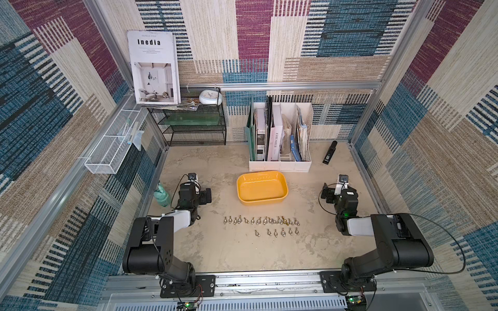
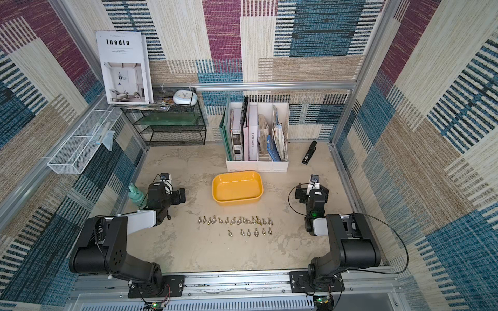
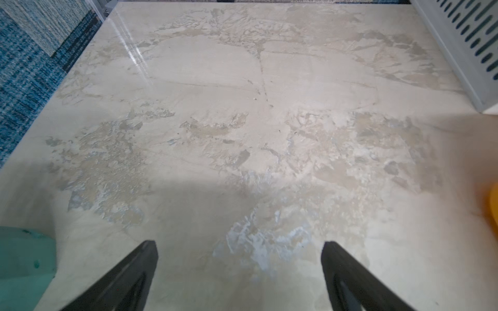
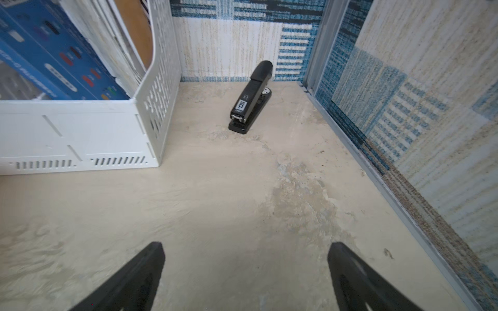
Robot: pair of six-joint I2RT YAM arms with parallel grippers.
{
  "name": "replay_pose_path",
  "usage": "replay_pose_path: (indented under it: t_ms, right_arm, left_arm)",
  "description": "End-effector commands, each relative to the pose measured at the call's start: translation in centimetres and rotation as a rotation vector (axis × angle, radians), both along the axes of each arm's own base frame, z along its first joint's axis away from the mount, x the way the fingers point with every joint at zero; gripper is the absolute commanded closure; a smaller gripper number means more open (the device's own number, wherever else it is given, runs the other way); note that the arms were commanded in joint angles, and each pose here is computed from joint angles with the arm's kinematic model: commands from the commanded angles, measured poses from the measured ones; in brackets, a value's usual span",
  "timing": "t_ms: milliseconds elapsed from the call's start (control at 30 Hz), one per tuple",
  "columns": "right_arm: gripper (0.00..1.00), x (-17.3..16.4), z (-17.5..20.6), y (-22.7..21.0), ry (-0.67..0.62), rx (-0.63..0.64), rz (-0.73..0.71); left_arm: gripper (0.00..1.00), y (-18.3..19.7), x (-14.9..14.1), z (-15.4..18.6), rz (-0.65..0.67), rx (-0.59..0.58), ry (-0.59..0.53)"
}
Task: Take out the wing nut from the storage box
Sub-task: Reset both arms
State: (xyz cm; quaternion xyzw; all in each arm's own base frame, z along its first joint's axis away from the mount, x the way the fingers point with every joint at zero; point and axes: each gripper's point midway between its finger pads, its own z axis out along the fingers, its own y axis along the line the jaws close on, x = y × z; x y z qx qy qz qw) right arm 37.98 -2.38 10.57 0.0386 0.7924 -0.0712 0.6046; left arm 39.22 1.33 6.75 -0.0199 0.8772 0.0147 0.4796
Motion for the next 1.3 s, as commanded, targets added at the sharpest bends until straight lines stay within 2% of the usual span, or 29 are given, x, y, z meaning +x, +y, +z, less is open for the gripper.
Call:
replay_pose_path:
  t_ms: [0,67,100,1000,1033,1133,1267]
  right_arm:
    - [0.00,-0.1,2.1,1.1,-0.131,0.003,0.072]
    - [0.00,-0.3,2.6,1.5,-0.156,-0.004,0.097]
    - [0.00,0.0,1.9,1.7,-0.109,-0.005,0.109]
    - [0.00,0.1,2.0,1.6,-0.113,0.008,0.115]
    - [0.00,0.2,2.0,1.9,-0.112,0.015,0.139]
    - [0.00,-1.0,2.4,5.0,-0.140,0.025,0.410]
    - [0.00,-1.1,2.4,5.1,-0.140,0.017,0.424]
  left_arm:
    - [0.01,-1.0,1.0,2.3,-0.067,0.002,-0.168]
    - [0.00,-1.0,0.9,2.2,-0.068,0.000,-0.154]
    - [0.01,-1.0,0.9,2.2,-0.068,0.001,-0.165]
    - [0.01,-1.0,0.9,2.3,-0.067,0.000,-0.160]
    - [0.00,-1.0,0.9,2.3,-0.068,0.001,-0.161]
    - [0.00,-1.0,0.9,2.3,-0.068,0.000,-0.161]
    - [0.01,-1.0,0.9,2.3,-0.068,0.000,-0.161]
